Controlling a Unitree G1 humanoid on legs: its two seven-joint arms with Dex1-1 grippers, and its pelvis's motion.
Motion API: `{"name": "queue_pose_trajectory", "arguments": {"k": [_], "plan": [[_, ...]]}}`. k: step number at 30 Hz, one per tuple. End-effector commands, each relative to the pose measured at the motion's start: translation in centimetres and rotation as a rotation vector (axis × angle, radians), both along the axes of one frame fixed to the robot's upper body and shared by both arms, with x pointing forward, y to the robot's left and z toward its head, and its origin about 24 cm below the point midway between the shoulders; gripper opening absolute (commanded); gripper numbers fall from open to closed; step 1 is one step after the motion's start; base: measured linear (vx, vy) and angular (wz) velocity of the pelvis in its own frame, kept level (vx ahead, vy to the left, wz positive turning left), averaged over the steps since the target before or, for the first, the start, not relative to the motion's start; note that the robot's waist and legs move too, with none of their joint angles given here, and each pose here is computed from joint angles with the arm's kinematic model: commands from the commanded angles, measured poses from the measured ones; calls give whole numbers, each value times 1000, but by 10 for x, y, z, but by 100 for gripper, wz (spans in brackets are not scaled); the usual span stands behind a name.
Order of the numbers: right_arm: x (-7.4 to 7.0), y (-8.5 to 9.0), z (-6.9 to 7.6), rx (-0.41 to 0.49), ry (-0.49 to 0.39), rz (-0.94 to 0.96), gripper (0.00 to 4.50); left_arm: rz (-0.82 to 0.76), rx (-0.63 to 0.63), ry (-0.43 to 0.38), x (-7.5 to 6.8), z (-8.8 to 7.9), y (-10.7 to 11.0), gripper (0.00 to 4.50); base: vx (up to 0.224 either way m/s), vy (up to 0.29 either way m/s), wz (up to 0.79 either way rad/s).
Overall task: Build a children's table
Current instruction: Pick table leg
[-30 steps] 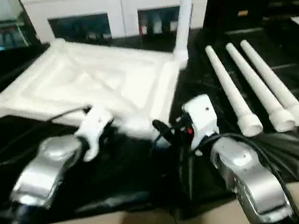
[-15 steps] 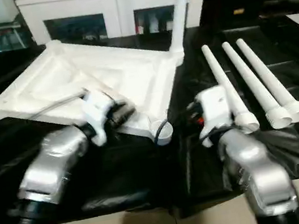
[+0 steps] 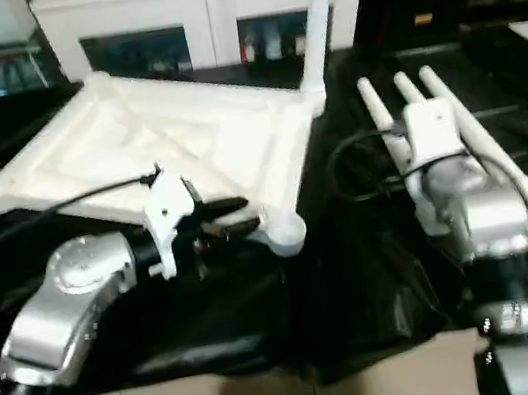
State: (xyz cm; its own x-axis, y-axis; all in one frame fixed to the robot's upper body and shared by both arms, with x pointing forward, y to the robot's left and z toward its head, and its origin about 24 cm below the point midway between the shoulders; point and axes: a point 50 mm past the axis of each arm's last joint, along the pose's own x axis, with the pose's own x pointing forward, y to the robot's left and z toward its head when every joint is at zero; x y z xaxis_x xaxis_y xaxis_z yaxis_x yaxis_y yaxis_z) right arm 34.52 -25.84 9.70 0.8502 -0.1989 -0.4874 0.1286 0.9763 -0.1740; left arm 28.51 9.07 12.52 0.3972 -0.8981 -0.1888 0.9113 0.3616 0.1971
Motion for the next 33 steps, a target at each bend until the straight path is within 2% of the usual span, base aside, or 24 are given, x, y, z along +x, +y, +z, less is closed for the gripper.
{"name": "queue_pose_trajectory", "arguments": {"k": [1, 3, 6, 12, 18, 19, 23, 24, 31, 33], "plan": [[2, -7, -9, 12, 70, -19, 436, -61, 13, -4, -7, 6, -5, 175, 0, 0, 0], [2, -11, -19, 16, 132, -22, 436, -67, 25, -8, -7, 7, -5, 175, 0, 0, 0], [2, -12, -27, 29, 183, -17, 436, -60, 37, -10, -7, 8, -4, 175, 0, 0, 0], [1, -14, -35, 73, 264, -8, 412, -73, 59, -1, -9, 11, -2, 176, 0, 0, 0], [2, -15, -33, 77, 271, 7, 369, -71, 69, -10, -8, 13, -2, 176, 0, 0, 0], [3, -15, -32, 78, 271, 9, 346, -71, 69, -11, -8, 13, -2, 176, 0, 0, 0], [3, -15, -32, 79, 271, 14, 330, -69, 71, -12, -7, 14, -3, 176, 0, 0, 0], [4, -15, -32, 81, 275, 21, 306, -68, 75, -12, -7, 14, -2, 176, 0, 0, 0], [2, -13, -36, 107, 291, 26, 266, -68, 73, 3, -7, 13, -2, 176, 0, 0, 0], [1, -12, -39, 139, 289, 12, 264, -62, 69, 6, -7, 14, -2, 176, 0, 0, 0]]}}
